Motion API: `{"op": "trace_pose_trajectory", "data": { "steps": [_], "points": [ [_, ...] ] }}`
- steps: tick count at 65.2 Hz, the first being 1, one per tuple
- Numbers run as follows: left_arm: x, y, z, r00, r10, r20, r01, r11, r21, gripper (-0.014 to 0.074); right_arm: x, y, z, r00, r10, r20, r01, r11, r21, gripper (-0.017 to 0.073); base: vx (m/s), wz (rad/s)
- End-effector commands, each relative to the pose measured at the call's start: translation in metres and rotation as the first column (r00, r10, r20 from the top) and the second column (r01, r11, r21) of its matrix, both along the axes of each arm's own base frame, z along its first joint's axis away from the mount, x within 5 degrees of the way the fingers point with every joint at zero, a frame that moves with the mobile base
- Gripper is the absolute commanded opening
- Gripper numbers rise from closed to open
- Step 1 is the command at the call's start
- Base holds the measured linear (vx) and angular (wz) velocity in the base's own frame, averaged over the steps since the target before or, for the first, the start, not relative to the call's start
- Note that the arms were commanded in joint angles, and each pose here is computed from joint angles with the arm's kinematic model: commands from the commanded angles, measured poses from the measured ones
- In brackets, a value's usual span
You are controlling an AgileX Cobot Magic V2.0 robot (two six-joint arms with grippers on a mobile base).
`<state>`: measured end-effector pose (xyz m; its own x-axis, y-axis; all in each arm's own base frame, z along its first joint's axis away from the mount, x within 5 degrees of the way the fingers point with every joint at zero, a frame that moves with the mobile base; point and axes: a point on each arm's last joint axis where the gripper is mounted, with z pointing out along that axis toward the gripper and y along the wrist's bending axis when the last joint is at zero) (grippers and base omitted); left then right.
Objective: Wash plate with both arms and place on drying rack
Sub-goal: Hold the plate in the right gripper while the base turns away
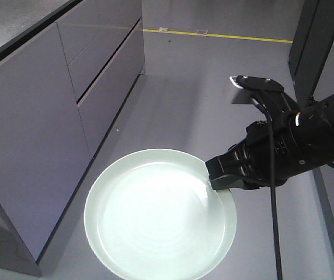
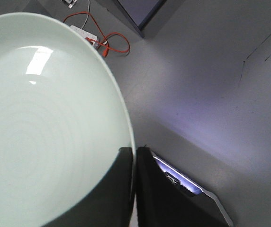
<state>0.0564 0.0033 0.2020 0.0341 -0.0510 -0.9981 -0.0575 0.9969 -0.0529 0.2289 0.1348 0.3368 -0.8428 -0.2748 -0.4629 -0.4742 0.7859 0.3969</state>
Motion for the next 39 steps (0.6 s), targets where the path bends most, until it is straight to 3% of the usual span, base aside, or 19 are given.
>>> {"op": "trace_pose_trajectory", "data": {
  "steps": [1,39],
  "points": [
    [-0.0029,-0.0005,0.0147,0.994,-0.007,0.109,0.007,1.0,-0.003,-0.0006,-0.0031,0.0001,0.0176,0.998,-0.014,0.067,0.01,0.998,0.059,-0.0008,0.21,0.06],
    [-0.0029,-0.0005,0.0147,0.994,-0.007,0.109,0.007,1.0,-0.003,-0.0006,-0.0031,0.0001,0.0176,0.998,-0.014,0.067,0.01,0.998,0.059,-0.0008,0.22,0.0]
  ]
}}
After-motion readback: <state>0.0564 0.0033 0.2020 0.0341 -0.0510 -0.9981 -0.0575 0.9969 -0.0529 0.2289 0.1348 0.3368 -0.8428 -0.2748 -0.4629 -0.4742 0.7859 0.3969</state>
